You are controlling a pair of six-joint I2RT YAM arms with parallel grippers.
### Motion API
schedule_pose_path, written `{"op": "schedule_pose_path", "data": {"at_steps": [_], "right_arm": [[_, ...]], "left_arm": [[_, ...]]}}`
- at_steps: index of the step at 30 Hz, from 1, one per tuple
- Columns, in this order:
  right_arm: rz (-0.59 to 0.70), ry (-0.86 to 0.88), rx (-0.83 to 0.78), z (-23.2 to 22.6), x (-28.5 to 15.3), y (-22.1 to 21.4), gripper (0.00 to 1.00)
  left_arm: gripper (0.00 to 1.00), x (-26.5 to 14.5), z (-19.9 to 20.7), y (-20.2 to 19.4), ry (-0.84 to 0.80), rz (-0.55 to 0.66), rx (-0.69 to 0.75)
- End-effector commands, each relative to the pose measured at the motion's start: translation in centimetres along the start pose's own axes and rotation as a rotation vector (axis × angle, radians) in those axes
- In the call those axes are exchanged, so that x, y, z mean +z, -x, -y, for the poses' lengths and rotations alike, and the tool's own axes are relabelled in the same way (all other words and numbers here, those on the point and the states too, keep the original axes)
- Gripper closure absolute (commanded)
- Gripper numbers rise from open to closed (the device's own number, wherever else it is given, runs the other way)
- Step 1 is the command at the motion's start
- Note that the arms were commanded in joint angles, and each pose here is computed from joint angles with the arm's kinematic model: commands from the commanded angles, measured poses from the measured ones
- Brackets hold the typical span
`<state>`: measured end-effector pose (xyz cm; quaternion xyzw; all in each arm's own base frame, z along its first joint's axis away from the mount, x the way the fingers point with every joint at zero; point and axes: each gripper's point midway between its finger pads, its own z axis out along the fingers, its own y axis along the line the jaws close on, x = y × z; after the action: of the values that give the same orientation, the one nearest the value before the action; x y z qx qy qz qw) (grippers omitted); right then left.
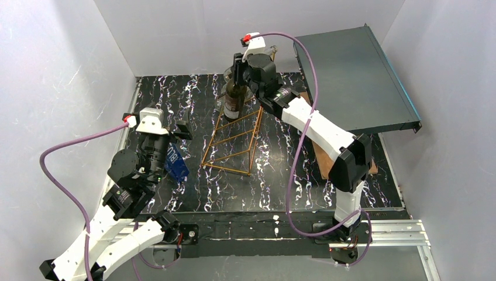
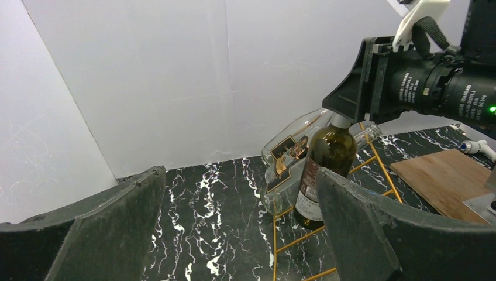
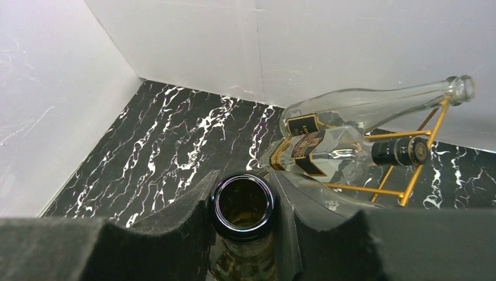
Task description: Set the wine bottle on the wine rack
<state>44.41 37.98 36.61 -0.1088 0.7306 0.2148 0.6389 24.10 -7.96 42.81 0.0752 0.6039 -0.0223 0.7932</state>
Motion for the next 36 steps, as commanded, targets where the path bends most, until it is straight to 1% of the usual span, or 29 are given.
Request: {"op": "schedule_pose_path", "data": {"at_steps": [1, 16, 27, 36], "right_arm": [[0.218, 0.077, 0.085, -2.4, -0.2, 6.4, 0.99], [0.195, 0.106, 0.067, -5.2, 2.6, 3.1, 0.99], [0.216, 0.119, 0.080, -6.0, 3.1, 3.5, 0.99], [0.200, 0.118, 0.077, -6.4, 4.0, 2.2, 0.99]], "left_arm": [[0.01, 0.1, -0.1, 0.5, 0.010, 0.021, -0.017], [0.01, 0.1, -0.2, 0.4, 0.013, 0.019, -0.012], [0.01, 0.1, -0.2, 0.4, 0.013, 0.018, -0.010], [0.01, 0.1, -0.2, 0.4, 0.015, 0.017, -0.009]]}}
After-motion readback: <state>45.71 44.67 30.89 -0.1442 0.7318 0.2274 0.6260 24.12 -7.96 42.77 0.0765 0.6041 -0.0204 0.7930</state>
